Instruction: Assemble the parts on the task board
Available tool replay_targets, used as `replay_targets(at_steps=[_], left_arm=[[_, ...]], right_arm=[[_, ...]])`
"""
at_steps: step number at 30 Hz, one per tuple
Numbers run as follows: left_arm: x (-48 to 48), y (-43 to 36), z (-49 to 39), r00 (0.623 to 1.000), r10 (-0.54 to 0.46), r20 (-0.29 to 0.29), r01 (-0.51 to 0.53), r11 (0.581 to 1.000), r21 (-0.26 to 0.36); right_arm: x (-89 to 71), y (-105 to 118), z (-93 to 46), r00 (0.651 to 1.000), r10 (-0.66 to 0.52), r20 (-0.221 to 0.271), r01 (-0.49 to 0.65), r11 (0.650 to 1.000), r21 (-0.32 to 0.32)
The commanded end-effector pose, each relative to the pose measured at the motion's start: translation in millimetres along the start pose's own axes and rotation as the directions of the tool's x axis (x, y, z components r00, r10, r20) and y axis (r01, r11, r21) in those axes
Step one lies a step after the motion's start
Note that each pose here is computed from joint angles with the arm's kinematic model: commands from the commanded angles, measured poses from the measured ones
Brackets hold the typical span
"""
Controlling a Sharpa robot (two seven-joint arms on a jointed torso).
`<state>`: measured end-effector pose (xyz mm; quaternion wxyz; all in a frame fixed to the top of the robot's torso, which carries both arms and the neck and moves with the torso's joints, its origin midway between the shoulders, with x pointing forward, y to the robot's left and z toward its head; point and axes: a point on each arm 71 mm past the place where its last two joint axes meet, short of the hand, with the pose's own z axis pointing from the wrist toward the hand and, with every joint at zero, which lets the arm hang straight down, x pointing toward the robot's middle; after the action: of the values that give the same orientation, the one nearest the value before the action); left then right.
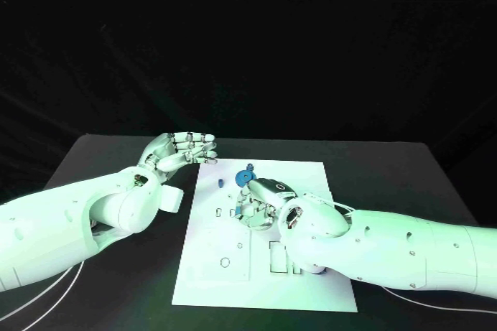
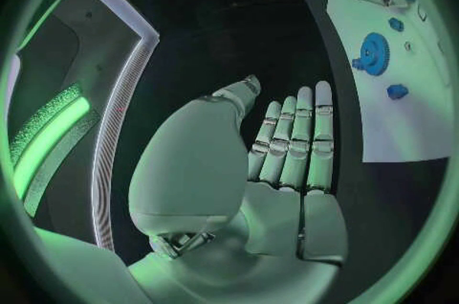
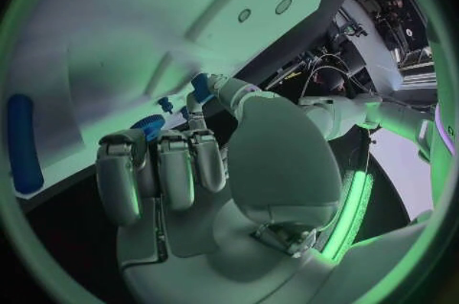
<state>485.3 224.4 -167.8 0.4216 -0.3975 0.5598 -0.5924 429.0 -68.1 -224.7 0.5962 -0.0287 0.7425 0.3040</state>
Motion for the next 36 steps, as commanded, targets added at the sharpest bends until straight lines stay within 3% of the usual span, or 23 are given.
replay_targets(at_steps=[1, 36], left_arm=[[2.1, -0.8, 0.3, 1.0, -0.005, -0.019, 0.005, 1.0, 0.004], [0.8, -0.1, -0.1, 1.0, -0.005, -0.02, 0.005, 1.0, -0.005]], right_arm=[[2.3, 0.0, 0.2, 0.999, -0.036, 0.0, 0.036, 0.999, -0.009], [3.9, -0.5, 0.6, 0.998, -0.056, 0.005, 0.056, 0.998, -0.025]])
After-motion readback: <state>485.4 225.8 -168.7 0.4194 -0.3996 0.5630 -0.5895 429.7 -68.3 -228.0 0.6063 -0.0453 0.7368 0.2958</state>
